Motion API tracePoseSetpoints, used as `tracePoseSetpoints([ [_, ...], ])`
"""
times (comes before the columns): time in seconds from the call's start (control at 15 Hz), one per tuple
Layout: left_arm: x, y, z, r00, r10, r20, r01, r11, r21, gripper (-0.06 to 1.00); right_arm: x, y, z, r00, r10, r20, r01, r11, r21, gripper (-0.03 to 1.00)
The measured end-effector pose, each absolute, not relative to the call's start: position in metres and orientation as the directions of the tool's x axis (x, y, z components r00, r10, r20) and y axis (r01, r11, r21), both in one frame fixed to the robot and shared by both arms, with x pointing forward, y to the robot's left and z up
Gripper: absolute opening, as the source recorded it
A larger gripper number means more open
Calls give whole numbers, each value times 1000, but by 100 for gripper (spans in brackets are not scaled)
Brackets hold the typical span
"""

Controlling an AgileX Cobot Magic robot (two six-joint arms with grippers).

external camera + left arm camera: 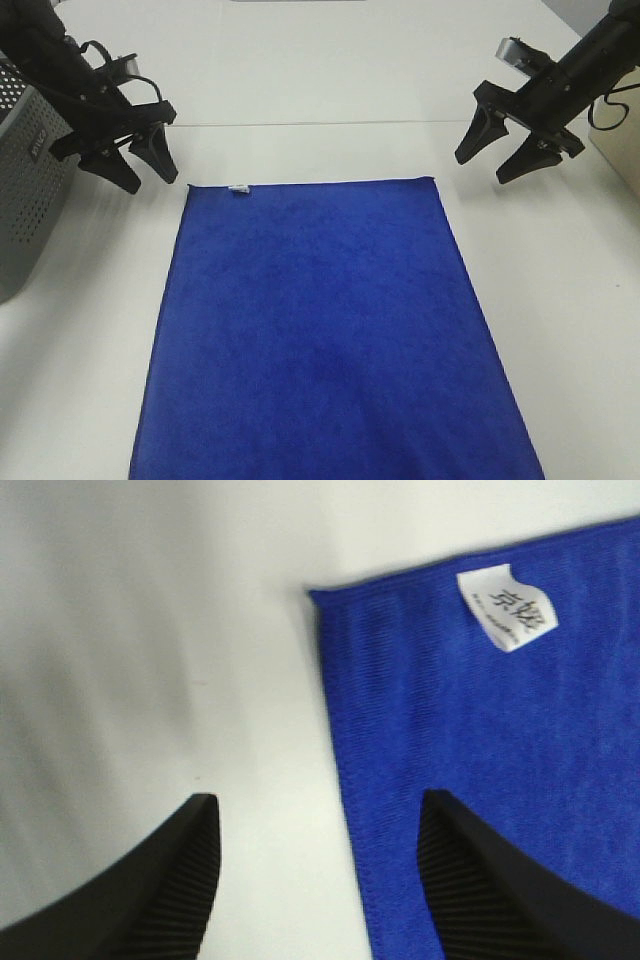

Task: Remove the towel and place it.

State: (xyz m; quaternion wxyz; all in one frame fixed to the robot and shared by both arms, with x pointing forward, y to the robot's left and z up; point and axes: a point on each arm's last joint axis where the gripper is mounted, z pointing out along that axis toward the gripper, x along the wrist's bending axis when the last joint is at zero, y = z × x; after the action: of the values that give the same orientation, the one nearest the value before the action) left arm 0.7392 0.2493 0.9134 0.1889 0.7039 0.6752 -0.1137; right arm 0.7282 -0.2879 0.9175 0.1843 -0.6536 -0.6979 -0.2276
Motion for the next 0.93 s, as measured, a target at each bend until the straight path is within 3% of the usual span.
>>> tracePoseSetpoints([
  [0.4,743,258,893,65,908,-414,993,-19,114,56,729,-288,889,-68,821,567,998,60,33,73],
  [0.93,745,257,875,41,897,-441,996,0,94,56,729,-288,882,-67,822,566,998,65,23,72],
])
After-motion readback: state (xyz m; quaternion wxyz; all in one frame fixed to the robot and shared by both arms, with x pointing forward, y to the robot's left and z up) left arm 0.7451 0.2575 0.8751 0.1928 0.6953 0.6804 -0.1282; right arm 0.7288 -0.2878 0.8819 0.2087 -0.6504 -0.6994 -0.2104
